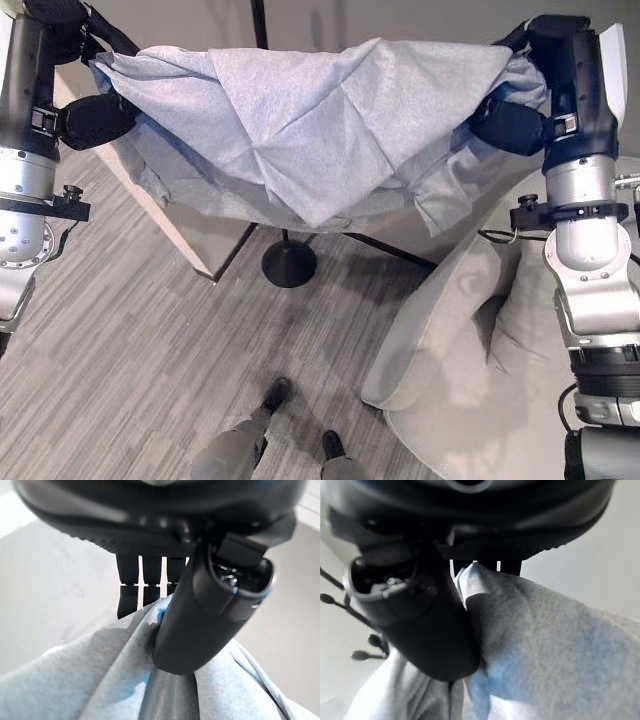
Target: Hang the clothes on the sofa on the clothes rack.
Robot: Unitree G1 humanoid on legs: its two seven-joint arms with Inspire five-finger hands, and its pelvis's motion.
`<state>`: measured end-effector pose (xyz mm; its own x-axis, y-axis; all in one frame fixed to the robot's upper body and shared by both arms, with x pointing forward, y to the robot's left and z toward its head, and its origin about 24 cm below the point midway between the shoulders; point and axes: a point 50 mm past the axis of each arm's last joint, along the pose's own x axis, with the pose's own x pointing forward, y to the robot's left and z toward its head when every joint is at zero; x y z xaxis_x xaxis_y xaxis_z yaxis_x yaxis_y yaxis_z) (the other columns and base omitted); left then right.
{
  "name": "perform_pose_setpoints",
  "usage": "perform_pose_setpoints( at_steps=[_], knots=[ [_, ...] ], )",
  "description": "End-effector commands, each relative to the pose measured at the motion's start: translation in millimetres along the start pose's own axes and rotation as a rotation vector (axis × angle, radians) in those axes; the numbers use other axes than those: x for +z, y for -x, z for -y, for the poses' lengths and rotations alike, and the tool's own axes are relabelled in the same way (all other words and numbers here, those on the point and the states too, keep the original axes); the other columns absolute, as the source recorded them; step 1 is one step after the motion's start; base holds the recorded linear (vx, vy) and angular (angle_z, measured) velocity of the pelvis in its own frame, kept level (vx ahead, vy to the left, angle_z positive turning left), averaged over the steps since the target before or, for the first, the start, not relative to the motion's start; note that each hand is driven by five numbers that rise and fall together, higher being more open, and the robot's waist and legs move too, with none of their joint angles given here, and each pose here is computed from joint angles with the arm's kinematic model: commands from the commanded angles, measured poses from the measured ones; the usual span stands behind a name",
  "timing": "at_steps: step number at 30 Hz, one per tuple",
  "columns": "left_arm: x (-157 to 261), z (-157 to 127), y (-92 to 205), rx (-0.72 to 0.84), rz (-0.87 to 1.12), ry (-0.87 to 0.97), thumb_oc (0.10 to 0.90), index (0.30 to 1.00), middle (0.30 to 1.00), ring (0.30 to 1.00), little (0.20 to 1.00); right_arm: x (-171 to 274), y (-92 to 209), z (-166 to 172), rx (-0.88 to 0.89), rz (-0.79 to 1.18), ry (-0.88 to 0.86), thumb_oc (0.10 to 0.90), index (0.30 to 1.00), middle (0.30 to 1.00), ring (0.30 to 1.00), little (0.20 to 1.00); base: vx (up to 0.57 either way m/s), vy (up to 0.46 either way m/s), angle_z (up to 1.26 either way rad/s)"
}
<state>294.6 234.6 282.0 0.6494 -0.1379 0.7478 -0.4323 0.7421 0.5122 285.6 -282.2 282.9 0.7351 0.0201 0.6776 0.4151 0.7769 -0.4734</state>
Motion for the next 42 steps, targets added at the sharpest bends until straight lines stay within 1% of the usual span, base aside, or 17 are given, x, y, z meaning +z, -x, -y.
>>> perform_pose_setpoints(
  at_steps=[1,2,3,6,8,11,14,18,22,28,32,35,42],
  knots=[
    [13.0,-68.7,-18.3,0.312,0.071,-0.122,0.4,0.3,0.3,0.3,0.3,21.2,-15.3,44.8,-0.248,0.09,0.064,0.4,0.3,0.3,0.3,0.3,0.13,0.227,-0.89],
    [13.1,-69.4,-18.3,0.314,0.071,-0.125,0.4,0.3,0.3,0.3,0.3,21.6,-15.9,44.2,-0.248,0.092,0.063,0.4,0.3,0.3,0.3,0.3,0.06,0.175,-0.8],
    [18.3,-74.8,-20.4,0.327,0.096,-0.141,0.4,0.3,0.3,0.3,0.3,28.5,-21.5,42.0,-0.257,0.125,0.056,0.4,0.3,0.3,0.3,0.3,0.05,0.192,-0.73],
    [23.1,-86.7,-19.6,0.36,0.113,-0.18,0.4,0.3,0.3,0.3,0.3,32.6,-26.8,38.0,-0.257,0.145,0.031,0.4,0.3,0.3,0.3,0.3,0.15,0.254,-0.95],
    [23.0,-88.4,-17.9,0.365,0.11,-0.181,0.4,0.3,0.3,0.3,0.3,32.9,-29.1,36.5,-0.248,0.145,0.027,0.4,0.3,0.3,0.3,0.3,0.11,0.195,-0.38],
    [23.3,-85.0,-19.9,0.344,0.107,-0.18,0.4,0.3,0.3,0.3,0.3,30.4,-29.5,45.2,-0.245,0.129,0.042,0.4,0.3,0.3,0.3,0.3,0.17,0.267,-0.02],
    [24.7,-85.7,-22.3,0.363,0.112,-0.168,0.4,0.3,0.3,0.3,0.3,40.9,-34.5,49.7,-0.239,0.165,0.063,0.4,0.3,0.3,0.3,0.3,0.01,0.047,0.22],
    [19.7,-83.7,-18.8,0.365,0.092,-0.153,0.4,0.3,0.3,0.3,0.3,46.4,-40.0,47.6,-0.23,0.187,0.052,0.4,0.3,0.3,0.3,0.3,0.04,0.013,0.22],
    [17.1,-79.0,-17.7,0.358,0.082,-0.128,0.4,0.3,0.3,0.3,0.3,52.1,-44.1,49.3,-0.218,0.2,0.076,0.4,0.3,0.3,0.3,0.3,-0.01,0.099,0.17],
    [18.4,-79.7,-27.8,0.358,0.089,-0.137,0.4,0.3,0.3,0.3,0.3,39.5,-32.8,58.1,-0.244,0.152,0.126,0.4,0.3,0.3,0.3,0.3,0.11,0.221,0.2],
    [22.6,-77.5,-29.9,0.352,0.109,-0.124,0.4,0.3,0.3,0.3,0.3,41.9,-29.6,58.7,-0.275,0.169,0.143,0.4,0.3,0.3,0.3,0.3,0.13,0.275,0.22],
    [39.9,-81.8,-27.8,0.345,0.191,-0.157,0.4,0.3,0.3,0.3,0.3,47.5,-32.5,57.0,-0.325,0.201,0.125,0.4,0.3,0.3,0.3,0.3,0.13,0.33,-0.29],
    [41.9,-57.3,-33.5,0.243,0.202,-0.104,0.4,0.3,0.3,0.3,0.3,45.3,-15.9,77.1,-0.335,0.192,0.168,0.4,0.3,0.3,0.3,0.3,0.17,0.155,0.37]
  ],
)
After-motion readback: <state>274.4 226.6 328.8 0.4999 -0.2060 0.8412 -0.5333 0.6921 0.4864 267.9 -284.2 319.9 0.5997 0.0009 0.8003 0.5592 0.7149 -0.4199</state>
